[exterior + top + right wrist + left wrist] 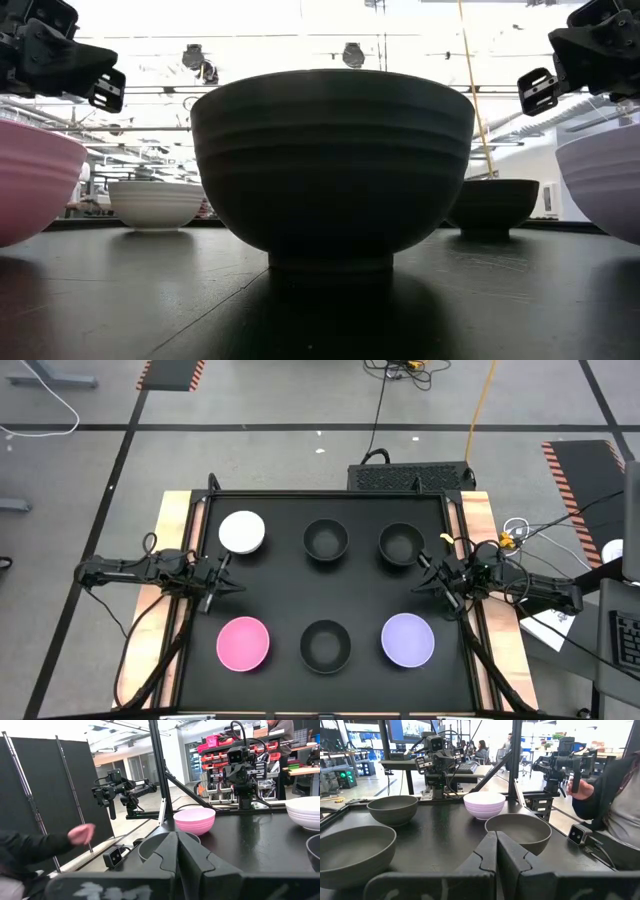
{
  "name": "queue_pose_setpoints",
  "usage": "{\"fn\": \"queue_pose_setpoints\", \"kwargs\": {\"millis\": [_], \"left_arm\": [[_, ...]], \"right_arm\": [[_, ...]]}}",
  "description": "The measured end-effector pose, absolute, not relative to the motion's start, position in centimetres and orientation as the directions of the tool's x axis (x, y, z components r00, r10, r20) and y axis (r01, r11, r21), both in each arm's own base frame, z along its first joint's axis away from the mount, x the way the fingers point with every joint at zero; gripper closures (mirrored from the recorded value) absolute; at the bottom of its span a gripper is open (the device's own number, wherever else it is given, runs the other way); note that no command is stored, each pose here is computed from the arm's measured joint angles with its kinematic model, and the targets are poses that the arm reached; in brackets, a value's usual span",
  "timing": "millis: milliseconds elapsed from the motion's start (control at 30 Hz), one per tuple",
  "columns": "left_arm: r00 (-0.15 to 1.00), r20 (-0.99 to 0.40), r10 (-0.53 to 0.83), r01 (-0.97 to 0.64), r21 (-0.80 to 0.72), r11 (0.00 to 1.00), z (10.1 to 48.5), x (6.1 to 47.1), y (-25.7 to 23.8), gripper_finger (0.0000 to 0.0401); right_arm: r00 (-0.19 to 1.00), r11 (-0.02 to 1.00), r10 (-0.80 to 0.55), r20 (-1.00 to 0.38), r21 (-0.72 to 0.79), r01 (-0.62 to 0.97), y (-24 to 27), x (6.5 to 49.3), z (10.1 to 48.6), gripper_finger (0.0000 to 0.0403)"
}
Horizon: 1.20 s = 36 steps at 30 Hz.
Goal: Nest bowls inside each other
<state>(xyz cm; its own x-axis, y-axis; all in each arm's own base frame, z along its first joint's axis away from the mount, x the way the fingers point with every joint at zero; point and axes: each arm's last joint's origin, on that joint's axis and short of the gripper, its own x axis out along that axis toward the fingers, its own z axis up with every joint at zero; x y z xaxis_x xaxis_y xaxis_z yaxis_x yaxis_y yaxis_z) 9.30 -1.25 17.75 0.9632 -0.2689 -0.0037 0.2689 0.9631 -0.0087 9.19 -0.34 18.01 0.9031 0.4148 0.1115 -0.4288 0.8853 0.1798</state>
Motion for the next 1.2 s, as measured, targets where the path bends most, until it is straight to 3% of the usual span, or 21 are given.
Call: {"fn": "queue_pose_setpoints", "kwargs": {"millis": [633,900,1200], "left_arm": [[0.963,0.010,-0.268,0.268,0.003,0.963,17.9,9.3,-1.2,0.0395],[0.963,0.091,-0.253,0.258,-0.051,0.965,18.7,9.3,-1.2,0.0395],[0.966,0.083,-0.244,0.250,-0.080,0.965,18.6,9.3,-1.2,0.0395]], "right_arm": [[0.903,0.885,0.415,0.116,0.179,-0.430,-0.3,9.2,18.0,0.0399],[0.891,0.888,0.418,0.179,0.125,-0.442,-0.3,9.0,18.8,0.0399],[0.858,0.893,0.425,0.289,0.021,-0.449,-0.2,8.7,20.0,0.0399]]}}
